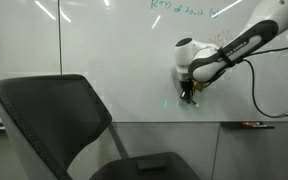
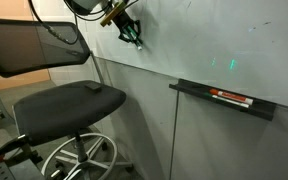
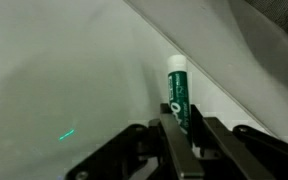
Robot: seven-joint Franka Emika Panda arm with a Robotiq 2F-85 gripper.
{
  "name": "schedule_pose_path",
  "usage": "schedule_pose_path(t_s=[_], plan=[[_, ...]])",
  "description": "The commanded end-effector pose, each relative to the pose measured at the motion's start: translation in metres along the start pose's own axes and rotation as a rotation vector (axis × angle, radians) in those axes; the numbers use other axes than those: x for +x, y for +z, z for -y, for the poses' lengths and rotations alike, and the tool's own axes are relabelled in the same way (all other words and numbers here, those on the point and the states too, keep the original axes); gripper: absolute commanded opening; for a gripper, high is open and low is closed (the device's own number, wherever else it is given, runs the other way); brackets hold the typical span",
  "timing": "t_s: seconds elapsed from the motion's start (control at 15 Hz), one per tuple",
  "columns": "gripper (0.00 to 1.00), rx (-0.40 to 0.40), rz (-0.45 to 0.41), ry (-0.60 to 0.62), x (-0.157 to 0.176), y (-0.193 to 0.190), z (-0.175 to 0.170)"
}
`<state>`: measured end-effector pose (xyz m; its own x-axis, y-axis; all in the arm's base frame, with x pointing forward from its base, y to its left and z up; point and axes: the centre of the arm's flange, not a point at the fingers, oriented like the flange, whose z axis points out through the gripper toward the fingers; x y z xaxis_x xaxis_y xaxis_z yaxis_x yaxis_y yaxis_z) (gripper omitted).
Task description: Use the marker on the chair to draw on the whiteboard
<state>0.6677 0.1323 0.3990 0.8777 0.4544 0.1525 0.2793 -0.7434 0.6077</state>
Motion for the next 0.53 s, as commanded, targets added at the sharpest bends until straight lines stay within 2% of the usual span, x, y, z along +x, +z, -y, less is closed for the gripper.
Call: schedule_pose_path(t_s=[0.0,0.47], plan=[[0.06,-0.014,-0.023,-0.054,0.013,-0.006,0.006],[0.06,0.119,-0.042,-0.110,0.028,-0.032,0.034]])
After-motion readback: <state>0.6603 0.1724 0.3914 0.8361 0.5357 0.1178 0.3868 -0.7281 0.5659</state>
